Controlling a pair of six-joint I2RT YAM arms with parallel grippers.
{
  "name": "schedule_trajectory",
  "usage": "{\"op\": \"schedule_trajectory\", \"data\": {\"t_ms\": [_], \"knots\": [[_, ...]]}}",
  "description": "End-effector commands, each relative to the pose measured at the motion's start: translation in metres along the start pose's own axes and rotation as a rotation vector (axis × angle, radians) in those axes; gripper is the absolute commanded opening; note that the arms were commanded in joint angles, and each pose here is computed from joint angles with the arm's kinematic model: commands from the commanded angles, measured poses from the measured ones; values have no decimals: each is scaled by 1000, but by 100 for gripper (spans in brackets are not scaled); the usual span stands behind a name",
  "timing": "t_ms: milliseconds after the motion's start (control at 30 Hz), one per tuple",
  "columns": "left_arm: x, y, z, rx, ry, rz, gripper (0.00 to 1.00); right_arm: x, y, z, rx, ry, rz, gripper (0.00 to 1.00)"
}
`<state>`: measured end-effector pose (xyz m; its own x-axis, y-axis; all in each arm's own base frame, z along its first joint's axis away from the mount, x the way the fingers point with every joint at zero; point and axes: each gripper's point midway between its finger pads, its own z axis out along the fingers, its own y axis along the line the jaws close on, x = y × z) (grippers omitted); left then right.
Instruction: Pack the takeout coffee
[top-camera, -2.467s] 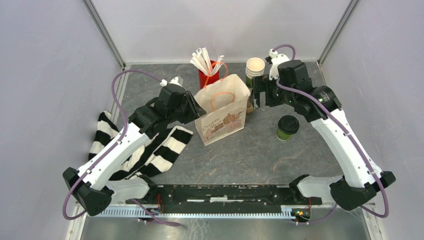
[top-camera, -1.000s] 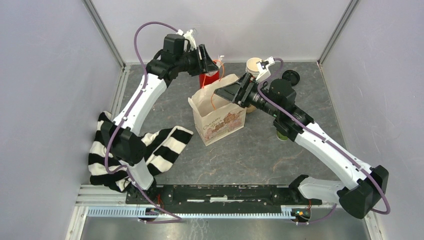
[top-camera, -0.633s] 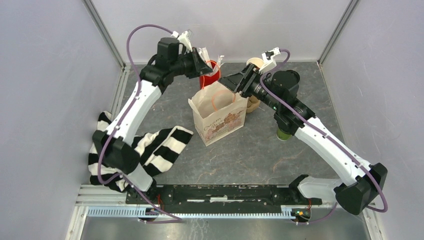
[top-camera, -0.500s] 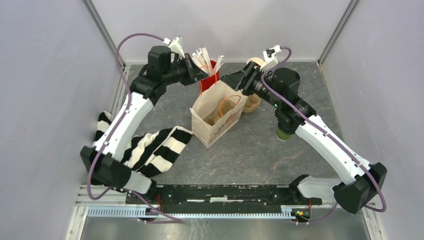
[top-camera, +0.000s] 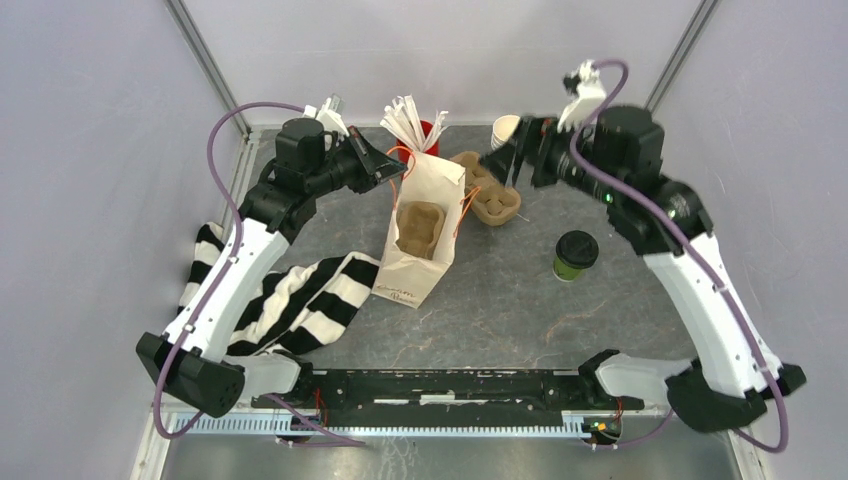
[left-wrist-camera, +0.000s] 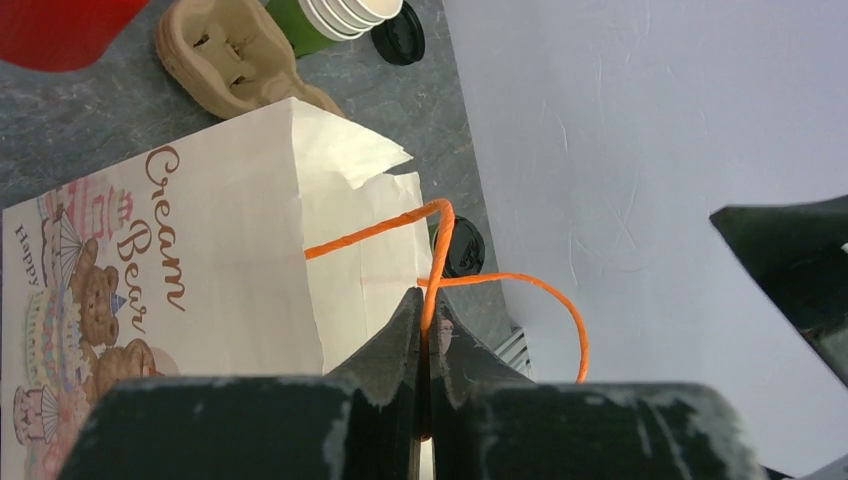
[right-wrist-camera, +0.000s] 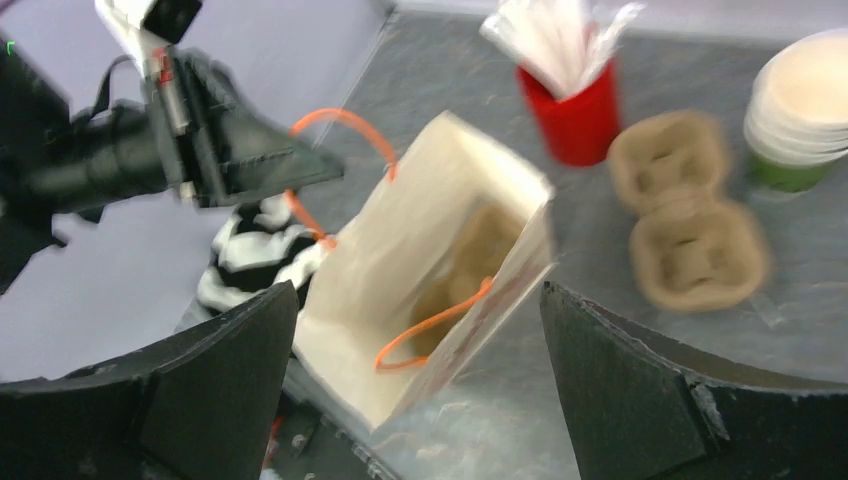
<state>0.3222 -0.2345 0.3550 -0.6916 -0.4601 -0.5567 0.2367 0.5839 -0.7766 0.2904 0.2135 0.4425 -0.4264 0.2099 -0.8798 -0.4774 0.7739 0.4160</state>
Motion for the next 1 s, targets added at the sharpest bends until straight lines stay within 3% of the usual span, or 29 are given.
{"op": "schedule_trajectory", "data": {"t_ms": [0, 167, 300, 400, 467, 733, 967], "knots": [[2, -6, -19, 6, -26, -64, 2, 68, 22, 3, -176, 148, 199, 96], [5, -7, -25, 15, -35, -92, 2, 76, 55, 10, -282, 95, 390, 96], [4, -7, -24, 15, -37, -92, 2, 97, 47, 22, -256, 83, 506, 94], [2, -9, -23, 21, -41, -93, 2, 98, 27, 37, -182, 3, 500, 77], [-1, -9, -24, 16, -56, -89, 2, 90, 24, 46, -162, -27, 472, 54], [-34, -41, -45, 63, -174, -26, 2, 19, 69, 34, -313, -115, 266, 8], [-56, -69, -65, 102, -248, -36, 2, -15, 98, 14, -450, -189, 285, 0]]}}
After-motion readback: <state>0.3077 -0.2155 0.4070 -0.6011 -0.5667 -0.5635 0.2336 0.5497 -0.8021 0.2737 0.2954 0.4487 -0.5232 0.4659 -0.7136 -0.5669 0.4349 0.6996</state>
